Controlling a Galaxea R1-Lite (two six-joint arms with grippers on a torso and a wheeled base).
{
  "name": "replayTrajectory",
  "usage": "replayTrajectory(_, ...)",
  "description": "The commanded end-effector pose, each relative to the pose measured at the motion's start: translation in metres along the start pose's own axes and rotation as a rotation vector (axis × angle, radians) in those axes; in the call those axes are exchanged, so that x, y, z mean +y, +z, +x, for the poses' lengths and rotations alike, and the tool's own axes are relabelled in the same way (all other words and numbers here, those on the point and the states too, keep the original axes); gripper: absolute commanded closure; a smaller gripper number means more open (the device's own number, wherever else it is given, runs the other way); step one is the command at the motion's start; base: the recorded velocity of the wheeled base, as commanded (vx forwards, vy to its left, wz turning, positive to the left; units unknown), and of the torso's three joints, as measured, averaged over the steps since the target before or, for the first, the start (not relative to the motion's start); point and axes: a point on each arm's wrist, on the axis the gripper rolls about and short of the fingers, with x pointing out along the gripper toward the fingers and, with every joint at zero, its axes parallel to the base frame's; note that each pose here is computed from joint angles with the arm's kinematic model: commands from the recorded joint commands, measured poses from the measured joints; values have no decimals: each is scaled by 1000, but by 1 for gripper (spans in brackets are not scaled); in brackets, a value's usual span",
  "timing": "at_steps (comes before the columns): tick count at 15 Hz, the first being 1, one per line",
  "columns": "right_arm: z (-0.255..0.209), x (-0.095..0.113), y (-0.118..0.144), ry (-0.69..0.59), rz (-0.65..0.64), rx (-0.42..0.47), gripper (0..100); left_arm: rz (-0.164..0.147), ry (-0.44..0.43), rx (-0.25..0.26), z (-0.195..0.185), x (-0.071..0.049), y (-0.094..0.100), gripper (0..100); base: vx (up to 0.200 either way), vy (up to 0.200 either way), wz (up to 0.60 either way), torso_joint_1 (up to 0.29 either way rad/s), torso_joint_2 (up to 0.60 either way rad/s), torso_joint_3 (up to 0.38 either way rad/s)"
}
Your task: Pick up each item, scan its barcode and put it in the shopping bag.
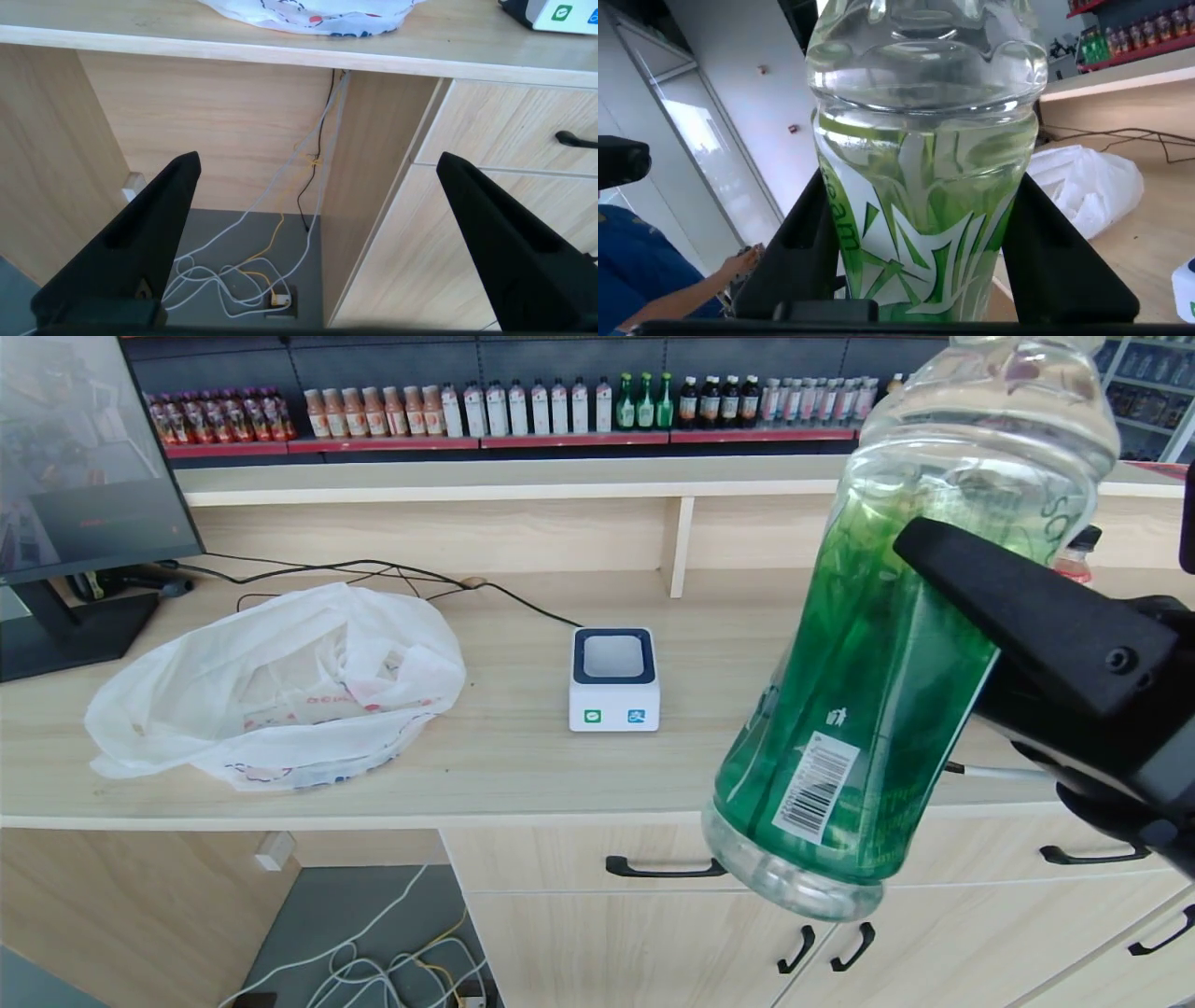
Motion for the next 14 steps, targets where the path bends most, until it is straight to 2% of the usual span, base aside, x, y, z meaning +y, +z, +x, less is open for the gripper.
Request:
replayTrajectory(1, 0, 0, 0, 4, 11, -1, 100, -1, 0, 0, 0, 0, 0, 0, 0, 0, 0, 0, 0, 0)
replayTrajectory(10, -2, 7, 7, 32, 100, -11, 100, -1, 0, 0, 0, 0, 0, 0, 0, 0, 0, 0, 0, 0)
replayTrajectory(14, -5, 8, 7, 26, 97, -8, 100, -1, 0, 0, 0, 0, 0, 0, 0, 0, 0, 0, 0, 0)
